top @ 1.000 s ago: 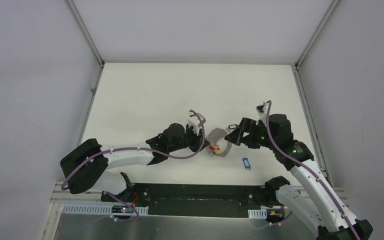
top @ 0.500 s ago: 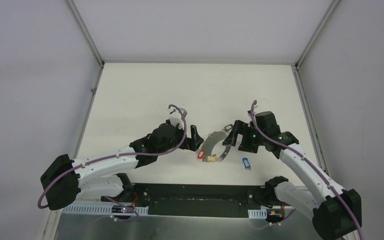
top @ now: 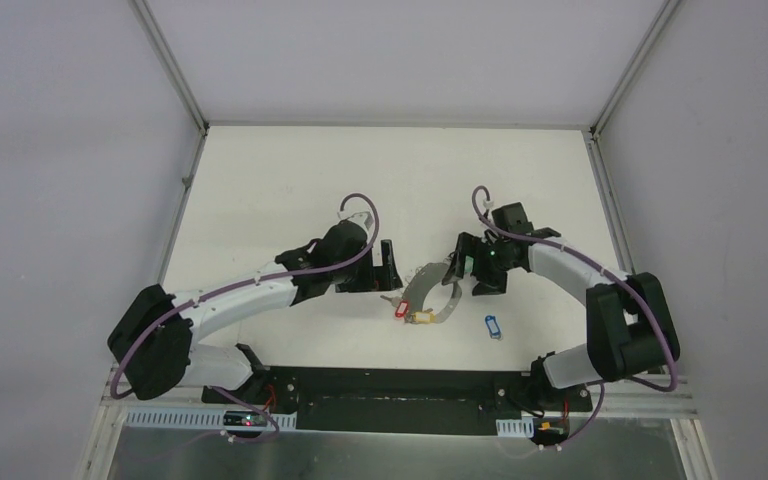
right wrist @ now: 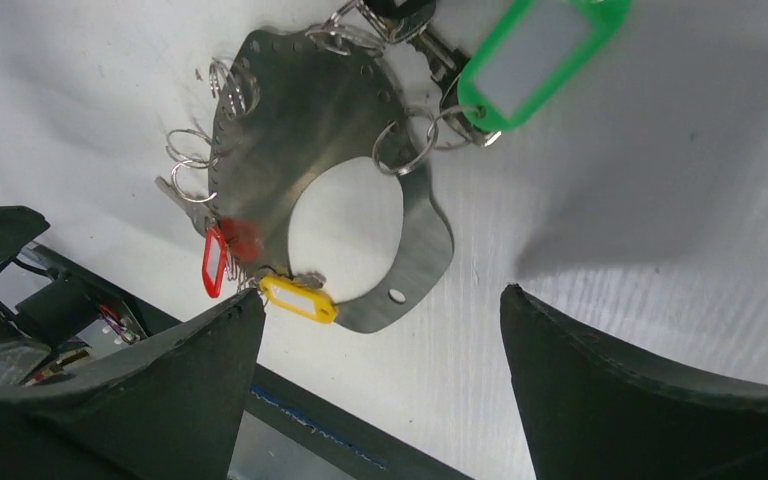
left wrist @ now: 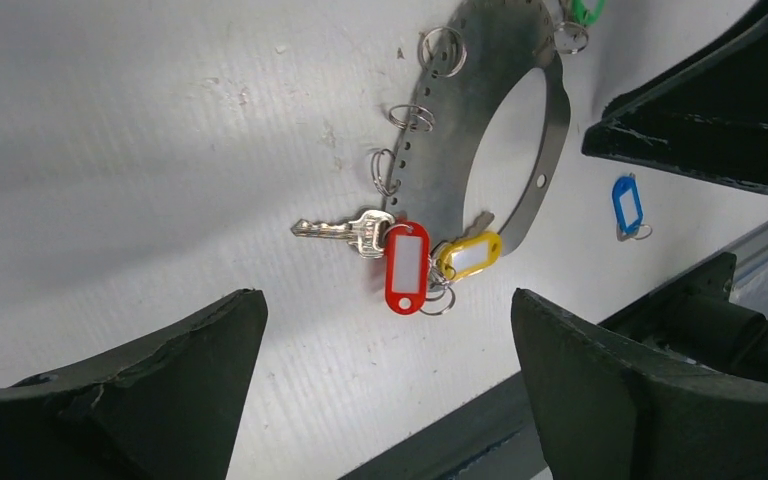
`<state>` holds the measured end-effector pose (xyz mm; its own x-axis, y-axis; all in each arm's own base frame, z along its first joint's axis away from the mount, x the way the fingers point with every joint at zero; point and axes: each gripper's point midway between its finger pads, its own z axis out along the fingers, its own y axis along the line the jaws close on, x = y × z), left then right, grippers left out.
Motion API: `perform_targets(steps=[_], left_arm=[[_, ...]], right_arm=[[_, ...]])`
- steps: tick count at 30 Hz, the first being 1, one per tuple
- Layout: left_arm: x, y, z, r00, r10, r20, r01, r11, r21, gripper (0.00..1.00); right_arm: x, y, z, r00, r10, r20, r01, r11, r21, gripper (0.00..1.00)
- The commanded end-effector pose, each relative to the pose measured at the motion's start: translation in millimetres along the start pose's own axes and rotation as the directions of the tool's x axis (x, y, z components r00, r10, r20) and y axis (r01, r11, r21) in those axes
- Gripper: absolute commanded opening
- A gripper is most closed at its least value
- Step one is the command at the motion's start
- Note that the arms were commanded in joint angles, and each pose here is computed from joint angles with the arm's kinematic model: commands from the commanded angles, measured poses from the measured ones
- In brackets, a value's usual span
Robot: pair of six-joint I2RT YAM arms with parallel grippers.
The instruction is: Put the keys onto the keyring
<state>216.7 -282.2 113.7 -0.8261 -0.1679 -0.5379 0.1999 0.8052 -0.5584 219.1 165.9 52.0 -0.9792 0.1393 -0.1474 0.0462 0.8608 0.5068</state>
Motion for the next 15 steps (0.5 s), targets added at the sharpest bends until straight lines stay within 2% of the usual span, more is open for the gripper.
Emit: perform_targets(steps=[1,5,15], left_arm=[[9.3,-18.2,0.4,0.991,-0.006,-0.136,0.012,0.999,0.047,0.96],[6.5,-17.0,1.8,0.993,-0.011,-0.120,0.016,0.999,0.039,0.96],[-3.7,-8.3,-15.2,1.000,-0.020,-0.024,0.020,0.999,0.025,0.96]], right_arm=[[-17.2,18.8,9.3,0.997,-0.076,0.014,0.077,0.992,-0.104,0.89],[-16.9,19.1,21.1,0.996,-0.088,0.003,0.088,0.989,-0.120,0.88],[16.5,55.7,43.2,0.984,-0.107,-0.142,0.070,0.967,-0.245,0.85]])
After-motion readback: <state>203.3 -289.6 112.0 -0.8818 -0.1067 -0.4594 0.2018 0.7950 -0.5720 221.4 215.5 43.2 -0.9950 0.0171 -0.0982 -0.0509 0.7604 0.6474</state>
